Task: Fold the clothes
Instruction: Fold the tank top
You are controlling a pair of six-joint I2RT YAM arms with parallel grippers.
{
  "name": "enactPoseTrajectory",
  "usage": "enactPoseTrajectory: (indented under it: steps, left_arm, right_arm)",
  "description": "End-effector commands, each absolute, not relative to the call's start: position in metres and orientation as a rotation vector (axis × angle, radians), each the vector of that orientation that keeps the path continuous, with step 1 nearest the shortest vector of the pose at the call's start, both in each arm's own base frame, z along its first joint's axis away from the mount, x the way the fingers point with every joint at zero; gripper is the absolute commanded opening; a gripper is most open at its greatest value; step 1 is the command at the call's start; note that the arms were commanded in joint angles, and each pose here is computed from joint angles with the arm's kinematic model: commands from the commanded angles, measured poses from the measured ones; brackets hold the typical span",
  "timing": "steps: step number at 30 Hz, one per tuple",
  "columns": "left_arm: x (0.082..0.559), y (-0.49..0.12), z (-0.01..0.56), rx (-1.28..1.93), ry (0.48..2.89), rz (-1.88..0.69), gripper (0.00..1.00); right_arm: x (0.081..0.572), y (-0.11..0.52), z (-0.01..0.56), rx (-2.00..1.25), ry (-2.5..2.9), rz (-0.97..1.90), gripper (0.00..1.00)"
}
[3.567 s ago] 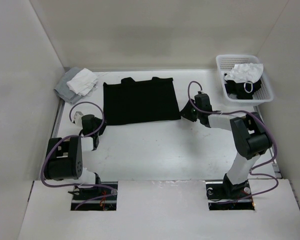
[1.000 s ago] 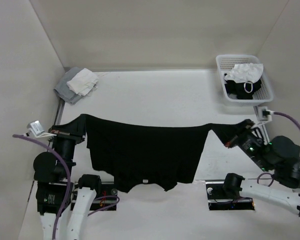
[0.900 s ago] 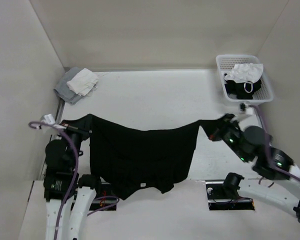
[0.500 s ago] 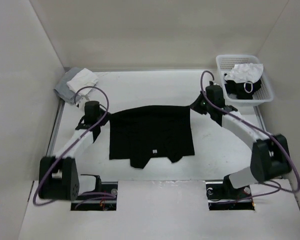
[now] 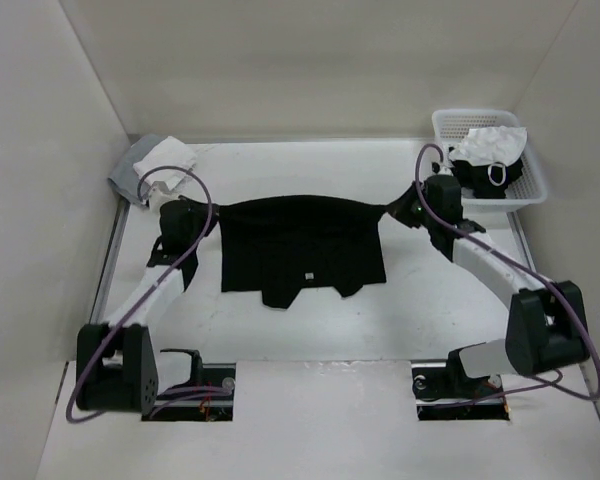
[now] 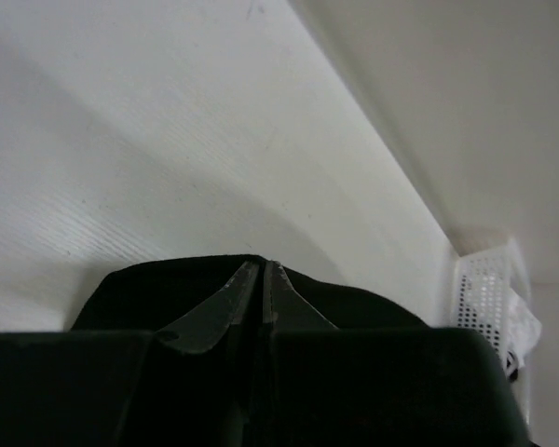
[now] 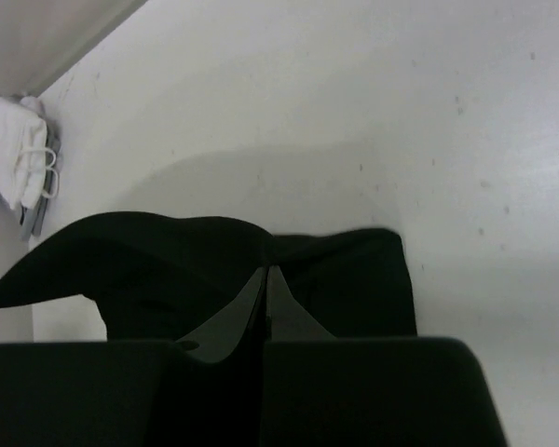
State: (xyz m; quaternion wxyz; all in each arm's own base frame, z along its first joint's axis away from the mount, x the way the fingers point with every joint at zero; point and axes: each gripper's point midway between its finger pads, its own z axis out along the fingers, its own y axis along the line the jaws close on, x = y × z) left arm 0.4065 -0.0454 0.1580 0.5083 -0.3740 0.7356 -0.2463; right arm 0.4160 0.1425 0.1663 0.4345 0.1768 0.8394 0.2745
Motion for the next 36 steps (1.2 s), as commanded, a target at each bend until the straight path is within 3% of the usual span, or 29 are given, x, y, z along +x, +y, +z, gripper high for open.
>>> enactPoseTrajectory:
  steps: [1,13,23,25,27,29,31,36]
  left_arm:
    - [0.380,-0.042,0.181,-0.867,1.665,-0.647,0.02]
    - [0.255,-0.050,0.142,-0.825,1.731,-0.716,0.02]
    - [0.216,-0.042,0.086,-0.956,1.907,-0.554,0.04]
    - [0.213,-0.036,0.083,-0.993,1.909,-0.509,0.11]
    - [0.213,-0.027,0.090,-1.011,1.864,-0.471,0.23]
    - [0.217,-0.019,0.109,-1.003,1.794,-0.453,0.28]
    - [0.222,-0.014,0.133,-0.977,1.726,-0.442,0.28]
    - [0.252,-0.058,0.145,-0.848,1.771,-0.587,0.28]
  right_arm:
    - [0.390,0.140,0.173,0.447,2.005,0.709,0.01]
    - [0.282,0.112,0.120,0.545,2.033,0.675,0.00]
    - [0.254,0.111,0.069,0.711,2.137,0.683,0.03]
    - [0.253,0.109,0.065,0.725,2.145,0.664,0.10]
    - [0.254,0.108,0.066,0.720,2.142,0.657,0.23]
    - [0.261,0.105,0.073,0.705,2.114,0.644,0.36]
    - [0.271,0.106,0.084,0.667,2.092,0.635,0.48]
    - [0.303,0.122,0.083,0.566,2.142,0.625,0.58]
